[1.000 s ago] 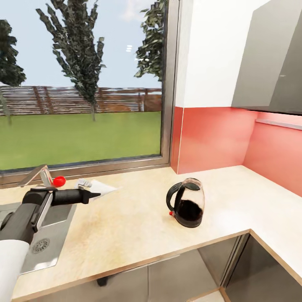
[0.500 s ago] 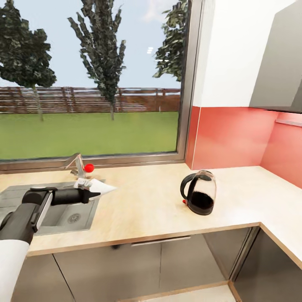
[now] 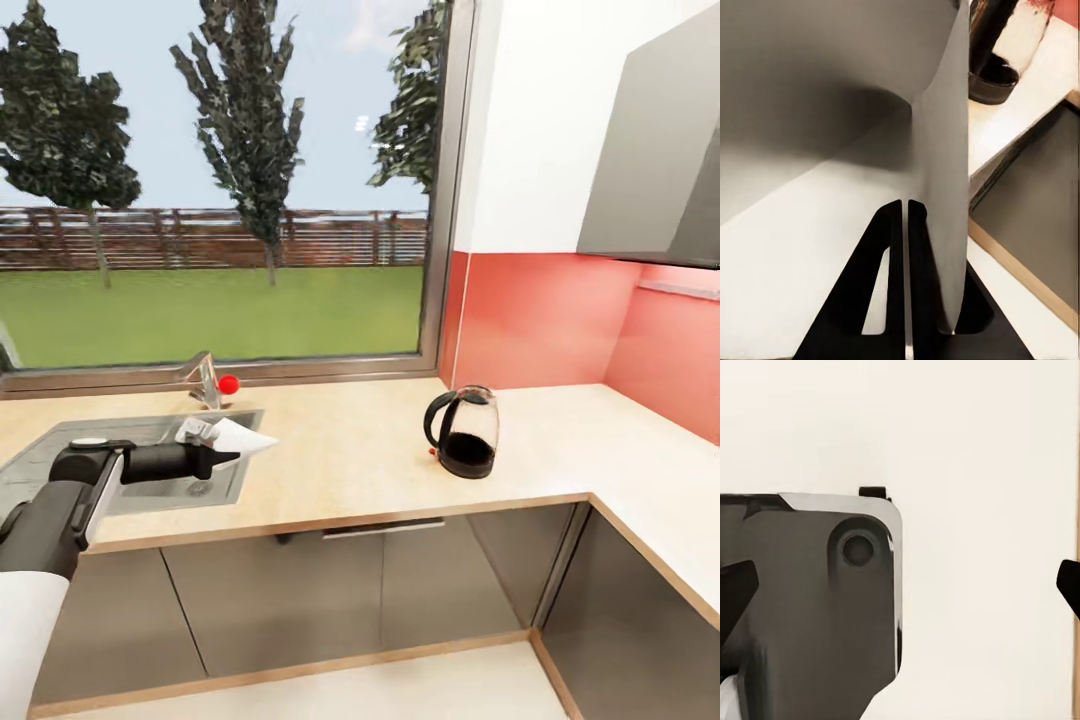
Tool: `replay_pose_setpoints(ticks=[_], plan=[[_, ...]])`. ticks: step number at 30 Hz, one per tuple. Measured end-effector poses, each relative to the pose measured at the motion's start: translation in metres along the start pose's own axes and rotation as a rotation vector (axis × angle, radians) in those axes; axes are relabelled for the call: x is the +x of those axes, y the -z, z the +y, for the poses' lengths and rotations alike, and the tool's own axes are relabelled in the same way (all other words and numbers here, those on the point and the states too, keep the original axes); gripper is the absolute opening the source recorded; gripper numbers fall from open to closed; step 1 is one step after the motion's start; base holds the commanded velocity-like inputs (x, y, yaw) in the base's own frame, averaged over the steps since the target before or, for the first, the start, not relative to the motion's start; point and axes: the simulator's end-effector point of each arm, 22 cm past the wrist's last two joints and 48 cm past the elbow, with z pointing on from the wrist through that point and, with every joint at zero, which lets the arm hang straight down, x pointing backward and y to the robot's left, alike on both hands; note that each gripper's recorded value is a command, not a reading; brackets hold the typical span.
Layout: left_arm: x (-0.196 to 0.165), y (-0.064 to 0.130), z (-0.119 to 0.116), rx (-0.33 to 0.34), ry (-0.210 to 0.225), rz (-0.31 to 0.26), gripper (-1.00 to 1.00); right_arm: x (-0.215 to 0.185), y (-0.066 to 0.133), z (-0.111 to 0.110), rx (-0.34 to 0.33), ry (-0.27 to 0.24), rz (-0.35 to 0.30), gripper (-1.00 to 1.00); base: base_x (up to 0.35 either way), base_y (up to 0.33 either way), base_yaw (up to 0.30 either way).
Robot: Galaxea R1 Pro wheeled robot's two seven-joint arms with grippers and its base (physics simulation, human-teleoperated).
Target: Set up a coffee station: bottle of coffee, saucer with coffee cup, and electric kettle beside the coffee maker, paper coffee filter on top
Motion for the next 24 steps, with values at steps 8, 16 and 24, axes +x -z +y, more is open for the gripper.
replay_pose_setpoints(ticks=[8, 16, 24], plan=[[-0.0008, 0.0005, 0.0001, -0.001, -0.001, -0.002, -1.00, -0.0015, 0.0000, -0.0005, 0.001, -0.002, -0.007, 1.00, -0.328, 0.000, 0.000], [-0.0012, 0.0009, -0.0007, 0.001, -0.001, -0.004, -1.00, -0.0011, 0.0002, -0.0007, 0.001, -0.002, -0.007, 1.00, -0.117, 0.000, 0.043], [-0.0005, 0.0000, -0.0018, 0.003, 0.000, -0.003, -1.00, -0.0013, 0.0002, -0.0008, 0.002, -0.002, -0.007, 1.00, -0.006, 0.000, 0.247]])
